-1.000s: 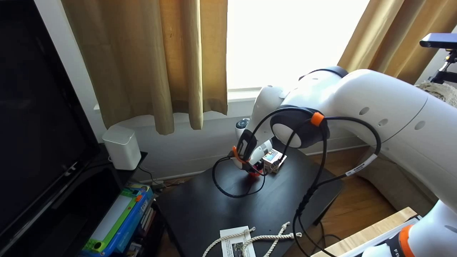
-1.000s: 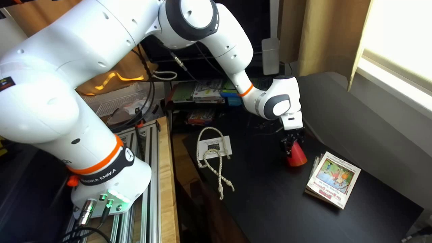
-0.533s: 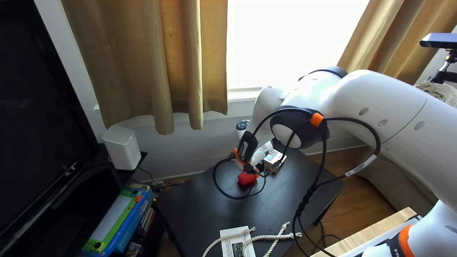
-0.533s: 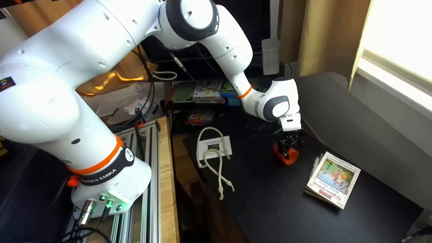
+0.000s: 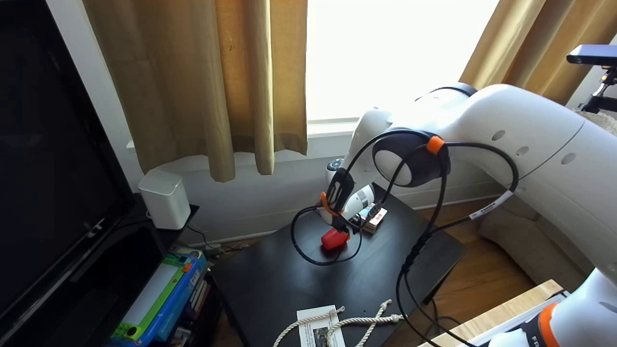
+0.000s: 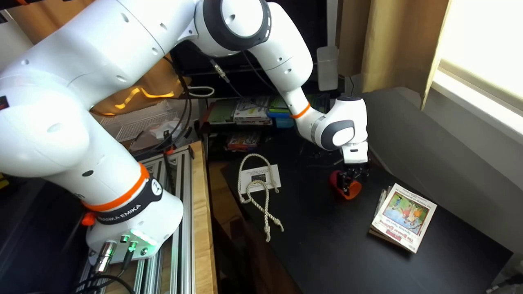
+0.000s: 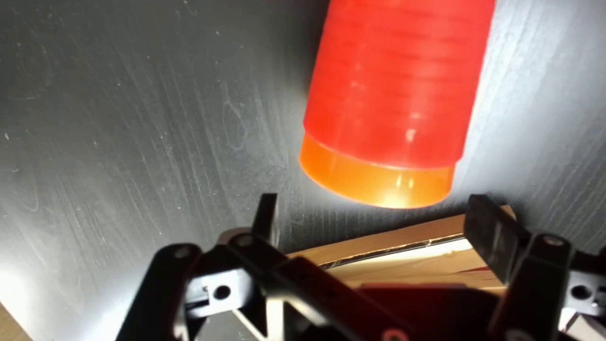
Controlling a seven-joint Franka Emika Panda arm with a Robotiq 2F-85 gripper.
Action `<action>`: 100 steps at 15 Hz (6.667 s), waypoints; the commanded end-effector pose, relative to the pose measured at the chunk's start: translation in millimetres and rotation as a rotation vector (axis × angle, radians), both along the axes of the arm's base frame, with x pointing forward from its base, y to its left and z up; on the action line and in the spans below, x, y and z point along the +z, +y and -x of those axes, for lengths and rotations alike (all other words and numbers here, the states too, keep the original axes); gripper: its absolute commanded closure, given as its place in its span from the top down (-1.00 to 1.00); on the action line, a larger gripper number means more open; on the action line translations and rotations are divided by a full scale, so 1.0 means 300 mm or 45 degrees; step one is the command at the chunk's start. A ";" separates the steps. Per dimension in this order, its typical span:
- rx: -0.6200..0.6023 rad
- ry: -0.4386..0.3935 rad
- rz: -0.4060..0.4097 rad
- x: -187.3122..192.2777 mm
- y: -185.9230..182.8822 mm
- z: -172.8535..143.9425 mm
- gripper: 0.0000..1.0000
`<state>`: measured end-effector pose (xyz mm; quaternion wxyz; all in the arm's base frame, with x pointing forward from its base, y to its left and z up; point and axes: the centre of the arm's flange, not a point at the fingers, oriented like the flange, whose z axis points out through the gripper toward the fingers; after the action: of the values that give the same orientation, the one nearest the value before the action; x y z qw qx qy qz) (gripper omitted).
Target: Pick up the pink cup and put it on the orange cup, pick up both stacked cups and place them the right way up on the table
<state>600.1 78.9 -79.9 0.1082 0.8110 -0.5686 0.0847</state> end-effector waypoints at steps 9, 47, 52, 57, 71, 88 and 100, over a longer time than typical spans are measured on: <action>-0.371 0.089 -0.414 0.075 -0.242 0.081 1.00; -0.698 0.306 -1.213 -0.105 -0.247 -0.077 -0.99; -0.594 0.335 -1.033 -0.001 -0.099 -0.046 -0.96; -0.504 0.297 -0.739 0.071 -0.019 -0.018 -0.96; -0.189 -0.040 0.040 0.140 -0.010 0.034 -0.96; 0.070 0.007 -0.142 0.430 -0.062 0.113 1.00; 0.570 0.001 -0.285 0.664 -0.101 0.106 1.00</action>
<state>568.3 48.5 119.5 -0.0036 0.9237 -0.3806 0.0426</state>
